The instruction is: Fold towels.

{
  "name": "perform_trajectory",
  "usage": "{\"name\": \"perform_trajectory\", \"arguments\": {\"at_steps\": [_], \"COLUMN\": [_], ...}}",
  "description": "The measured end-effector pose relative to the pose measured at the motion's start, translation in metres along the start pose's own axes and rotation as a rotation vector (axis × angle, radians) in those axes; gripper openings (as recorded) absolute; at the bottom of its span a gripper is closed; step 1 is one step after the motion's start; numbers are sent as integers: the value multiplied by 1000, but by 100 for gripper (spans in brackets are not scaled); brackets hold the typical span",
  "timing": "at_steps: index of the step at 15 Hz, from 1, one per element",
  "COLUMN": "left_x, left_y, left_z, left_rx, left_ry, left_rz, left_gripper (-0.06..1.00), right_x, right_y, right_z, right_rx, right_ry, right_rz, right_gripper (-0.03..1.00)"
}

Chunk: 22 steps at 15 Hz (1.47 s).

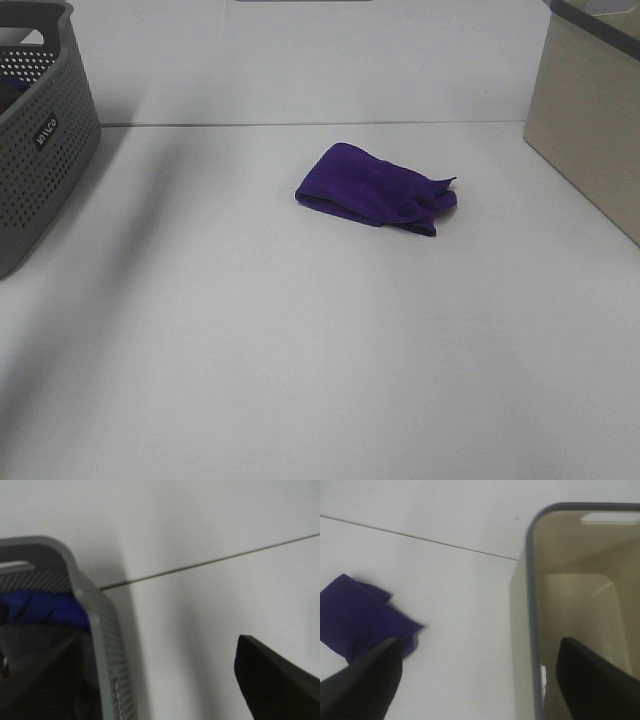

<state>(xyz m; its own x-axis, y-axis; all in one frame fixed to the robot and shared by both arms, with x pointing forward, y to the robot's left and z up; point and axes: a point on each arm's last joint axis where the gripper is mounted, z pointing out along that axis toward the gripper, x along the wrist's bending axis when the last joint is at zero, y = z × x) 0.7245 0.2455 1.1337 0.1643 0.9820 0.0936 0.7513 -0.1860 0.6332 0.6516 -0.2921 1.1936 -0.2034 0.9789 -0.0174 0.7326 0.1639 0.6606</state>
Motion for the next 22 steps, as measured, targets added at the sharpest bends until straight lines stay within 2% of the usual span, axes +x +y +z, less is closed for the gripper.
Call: {"name": "perform_trajectory", "arguments": {"at_steps": [2, 3, 5, 6, 7, 8, 10, 13, 14, 17, 20, 22], "left_x": [19, 39, 51, 52, 50, 48, 37, 25, 20, 4, -7, -16], "left_y": [-17, -38, -67, -85, -104, -113, -153, -217, -237, -312, -357, -385], "left_z": [-12, -46, -98, -122, -148, -156, -203, -232, -237, -253, -267, -271], "left_rx": [70, 111, 119, 113, 75, 57, -92, -283, -319, -341, -372, -396], "left_ry": [32, 61, 89, 101, 116, 123, 147, 225, 232, 240, 240, 205], "left_rz": [-24, -64, -103, -119, -128, -130, -134, -81, -78, -89, -108, -136], "left_gripper": [76, 76, 76, 76, 76, 76, 76, 76, 76, 76, 76, 76], "right_x": [-24, -41, -37, -33, -15, -8, 20, 57, 68, 92, 100, 103], "right_y": [-17, -49, -88, -99, -132, -145, -197, -268, -293, -349, -375, -389], "right_z": [-21, -53, -107, -121, -150, -159, -187, -212, -213, -211, -210, -206], "right_rx": [18, 52, 30, 23, 14, 6, -44, -281, -317, -395, -420, -425], "right_ry": [-50, -101, -156, -173, -204, -212, -230, -265, -257, -185, -175, -173], "right_rz": [64, 131, 175, 175, 164, 158, 144, 117, 99, -4, -21, -9], "right_gripper": [83, 83, 83, 83, 83, 83, 83, 83, 83, 83, 83, 83]}}
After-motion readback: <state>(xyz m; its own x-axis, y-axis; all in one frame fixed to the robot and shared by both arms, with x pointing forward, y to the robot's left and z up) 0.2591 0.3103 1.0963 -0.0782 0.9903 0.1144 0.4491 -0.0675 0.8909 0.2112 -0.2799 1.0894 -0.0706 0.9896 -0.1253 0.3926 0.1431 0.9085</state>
